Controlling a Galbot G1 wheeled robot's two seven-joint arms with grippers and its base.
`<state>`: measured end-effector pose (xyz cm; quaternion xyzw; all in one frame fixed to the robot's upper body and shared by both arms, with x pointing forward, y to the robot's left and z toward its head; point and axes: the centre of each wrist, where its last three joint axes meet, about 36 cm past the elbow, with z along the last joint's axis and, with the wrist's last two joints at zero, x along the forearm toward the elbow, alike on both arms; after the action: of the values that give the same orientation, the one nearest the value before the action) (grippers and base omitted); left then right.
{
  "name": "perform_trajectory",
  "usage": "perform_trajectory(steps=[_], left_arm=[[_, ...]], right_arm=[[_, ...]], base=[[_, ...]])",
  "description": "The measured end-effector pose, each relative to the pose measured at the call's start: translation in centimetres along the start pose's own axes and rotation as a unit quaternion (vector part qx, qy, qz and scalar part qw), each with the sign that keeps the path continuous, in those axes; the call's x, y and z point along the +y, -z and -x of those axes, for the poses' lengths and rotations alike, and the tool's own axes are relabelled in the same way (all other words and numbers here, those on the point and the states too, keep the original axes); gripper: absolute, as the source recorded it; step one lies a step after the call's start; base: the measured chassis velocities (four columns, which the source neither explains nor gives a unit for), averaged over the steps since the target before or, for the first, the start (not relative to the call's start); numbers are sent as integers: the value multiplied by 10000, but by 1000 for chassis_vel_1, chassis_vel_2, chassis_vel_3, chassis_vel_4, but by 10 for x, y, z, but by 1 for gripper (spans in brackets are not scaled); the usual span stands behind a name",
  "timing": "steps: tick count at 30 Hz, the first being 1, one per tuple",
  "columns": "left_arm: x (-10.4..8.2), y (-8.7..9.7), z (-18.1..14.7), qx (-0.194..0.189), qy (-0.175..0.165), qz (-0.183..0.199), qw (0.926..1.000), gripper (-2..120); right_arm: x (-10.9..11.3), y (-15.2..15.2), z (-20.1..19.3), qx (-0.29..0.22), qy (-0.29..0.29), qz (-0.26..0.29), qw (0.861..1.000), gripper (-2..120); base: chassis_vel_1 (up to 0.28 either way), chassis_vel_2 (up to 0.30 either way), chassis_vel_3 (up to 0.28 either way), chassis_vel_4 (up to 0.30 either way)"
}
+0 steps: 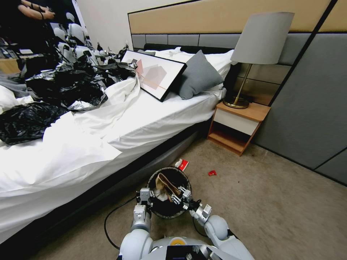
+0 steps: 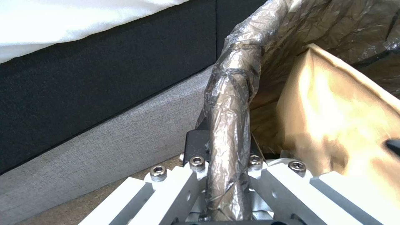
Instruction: Pick up the trash bin, then pick up the garbage from the floor and place it into the trash bin.
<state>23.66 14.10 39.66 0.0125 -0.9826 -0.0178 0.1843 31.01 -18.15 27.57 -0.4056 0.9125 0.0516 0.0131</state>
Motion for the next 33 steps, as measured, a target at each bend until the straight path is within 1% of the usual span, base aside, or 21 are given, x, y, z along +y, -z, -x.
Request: perform_trajectory(steps=[2, 3, 4, 5, 6, 7, 9, 10, 13, 14, 22, 23, 24, 26, 27, 28, 29, 30, 31, 32, 33], left_arm=[[0, 0, 0, -3, 0, 0, 10000, 1], [0, 0, 0, -3, 0, 0, 10000, 1], [0, 0, 0, -5, 0, 0, 10000, 1], [0, 0, 0, -6, 0, 2, 10000, 1], [0, 0, 0, -6, 0, 2, 10000, 1], [1, 1, 0, -12, 11, 11, 10000, 1], [2, 1, 1, -15, 17, 13, 10000, 1], [3, 2, 1, -24, 29, 16, 10000, 1], [3, 2, 2, -30, 35, 14, 10000, 1], [3, 2, 2, -32, 34, 6, 10000, 1], [2, 4, 0, -42, 28, -16, 10000, 1], [3, 4, 0, -46, 45, -13, 10000, 1], [3, 4, 0, -46, 45, -13, 10000, 1], [5, 4, 0, -55, 70, -8, 10000, 1], [5, 4, 0, -55, 70, -8, 10000, 1], [6, 5, 1, -66, 84, -5, 9999, 1], [6, 5, 2, -69, 89, -5, 9999, 1], [6, 4, 2, -68, 90, -7, 9999, 1], [6, 4, 3, -64, 89, -17, 9999, 1], [6, 4, 3, -64, 89, -17, 9999, 1], [6, 4, 5, -63, 86, -24, 9999, 1]], right_arm=[[2, 3, 0, -44, -14, -13, 10000, 77], [2, 3, 0, -44, -14, -13, 10000, 77], [6, 10, 0, -145, -49, -31, 9999, 84], [9, 15, 1, -212, -70, -35, 9997, 89], [9, 15, 1, -212, -70, -35, 9997, 89], [17, 24, 1, -350, -95, -54, 9993, 96], [19, 27, 1, -398, -94, -78, 9991, 97], [24, 35, 1, -521, -104, -156, 9985, 99], [28, 42, 1, -606, -116, -204, 9979, 100], [30, 52, 0, -704, -135, -269, 9971, 100], [29, 75, -1, -945, -297, -458, 9940, 100], [29, 87, -2, -1094, -464, -526, 9915, 100], [29, 87, -2, -1094, -464, -526, 9915, 100], [31, 104, -6, -1332, -771, -619, 9861, 100], [31, 104, -6, -1332, -771, -619, 9861, 100], [33, 120, -11, -1507, -1158, -728, 9791, 100], [35, 128, -16, -1584, -1385, -775, 9745, 100], [37, 132, -19, -1619, -1501, -792, 9721, 100], [42, 139, -26, -1753, -1878, -821, 9629, 100], [42, 139, -26, -1753, -1878, -821, 9629, 100], [48, 142, -32, -1856, -2177, -817, 9547, 100]], base=[[0, 0, 0, 0], [0, 0, 0, 0], [0, 0, 0, 0], [0, 0, 0, 0], [0, 0, 0, 0], [0, 0, 0, 0], [0, 0, 0, 0], [0, 0, 0, 0], [0, 0, 0, 0], [0, 0, 0, 0], [0, 0, 0, 0], [0, 0, 0, 0], [0, 0, 0, 0], [0, 0, 0, 0], [0, 0, 0, 0], [0, 0, 0, 0], [0, 0, 0, 0], [0, 0, 0, 0], [0, 0, 0, 0], [0, 0, 0, 0], [0, 0, 0, 0]])
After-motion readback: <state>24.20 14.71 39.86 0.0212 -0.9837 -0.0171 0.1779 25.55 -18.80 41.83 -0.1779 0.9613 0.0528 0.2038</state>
